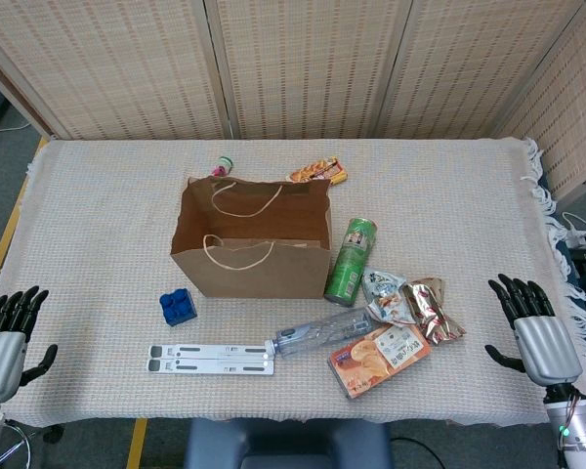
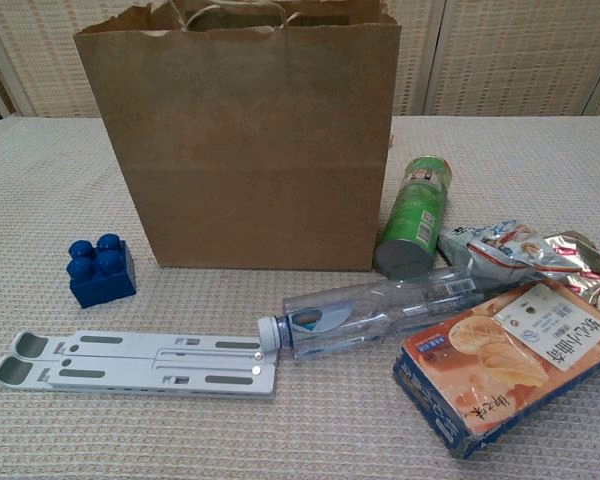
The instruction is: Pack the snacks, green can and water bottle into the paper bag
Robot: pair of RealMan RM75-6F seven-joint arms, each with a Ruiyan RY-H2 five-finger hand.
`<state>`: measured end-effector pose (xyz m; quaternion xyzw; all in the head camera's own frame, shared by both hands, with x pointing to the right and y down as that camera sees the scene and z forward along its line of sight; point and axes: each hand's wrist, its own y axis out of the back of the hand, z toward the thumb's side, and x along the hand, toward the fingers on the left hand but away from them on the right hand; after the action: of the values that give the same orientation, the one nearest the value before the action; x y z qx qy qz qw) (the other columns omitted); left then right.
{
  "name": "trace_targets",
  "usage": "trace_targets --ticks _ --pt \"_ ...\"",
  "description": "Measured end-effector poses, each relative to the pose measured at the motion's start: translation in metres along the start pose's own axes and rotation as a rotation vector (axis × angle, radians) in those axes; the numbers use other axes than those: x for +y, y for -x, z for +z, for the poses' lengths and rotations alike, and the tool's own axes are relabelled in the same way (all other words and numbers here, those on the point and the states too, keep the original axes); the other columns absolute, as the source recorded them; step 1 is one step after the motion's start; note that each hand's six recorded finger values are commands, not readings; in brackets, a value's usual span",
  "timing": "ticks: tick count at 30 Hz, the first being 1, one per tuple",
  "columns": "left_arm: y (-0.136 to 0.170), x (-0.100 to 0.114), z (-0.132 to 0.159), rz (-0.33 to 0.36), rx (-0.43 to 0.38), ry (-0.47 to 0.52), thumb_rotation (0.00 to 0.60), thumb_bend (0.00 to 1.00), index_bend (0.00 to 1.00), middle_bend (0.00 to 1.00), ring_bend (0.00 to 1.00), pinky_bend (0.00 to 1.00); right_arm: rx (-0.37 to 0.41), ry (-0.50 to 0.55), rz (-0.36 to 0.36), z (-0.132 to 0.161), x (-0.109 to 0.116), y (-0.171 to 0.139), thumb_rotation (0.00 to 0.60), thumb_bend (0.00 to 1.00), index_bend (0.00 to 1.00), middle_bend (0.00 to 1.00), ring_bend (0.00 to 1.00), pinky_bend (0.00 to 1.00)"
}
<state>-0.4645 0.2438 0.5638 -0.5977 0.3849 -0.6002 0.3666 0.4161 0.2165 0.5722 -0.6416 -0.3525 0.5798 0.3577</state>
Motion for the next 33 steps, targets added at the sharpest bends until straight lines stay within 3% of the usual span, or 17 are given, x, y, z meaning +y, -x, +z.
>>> trace_targets --ticks 11,17,20,27,33 --pt "-0.001 0.000 0.000 -0.001 0.003 -0.004 0.600 0.36 0.00 0.00 0.00 0.00 0.045 0.003 0.028 0.017 -0.004 0.007 0.600 0.08 0.00 0.00 0.00 0.00" --pt "-0.001 0.000 0.000 -0.002 0.005 -0.002 0.600 0.36 0.00 0.00 0.00 0.00 0.096 -0.030 0.055 0.048 -0.011 0.027 0.600 0.08 0.00 0.02 0.00 0.05" --pt "-0.002 0.000 -0.001 -0.003 0.005 -0.001 0.600 0.36 0.00 0.00 0.00 0.00 0.121 -0.041 0.075 0.068 -0.017 0.040 0.600 0.08 0.06 0.05 0.01 0.08" --pt "-0.002 0.000 -0.001 -0.006 0.001 0.001 0.600 0.36 0.00 0.00 0.00 0.00 0.177 -0.017 0.144 0.121 -0.038 0.061 0.600 0.08 0.08 0.06 0.02 0.09" --pt "-0.002 0.000 -0.001 -0.009 -0.002 0.004 0.600 0.36 0.00 0.00 0.00 0.00 0.183 -0.042 0.177 0.140 -0.053 0.072 0.600 0.08 0.12 0.07 0.03 0.11"
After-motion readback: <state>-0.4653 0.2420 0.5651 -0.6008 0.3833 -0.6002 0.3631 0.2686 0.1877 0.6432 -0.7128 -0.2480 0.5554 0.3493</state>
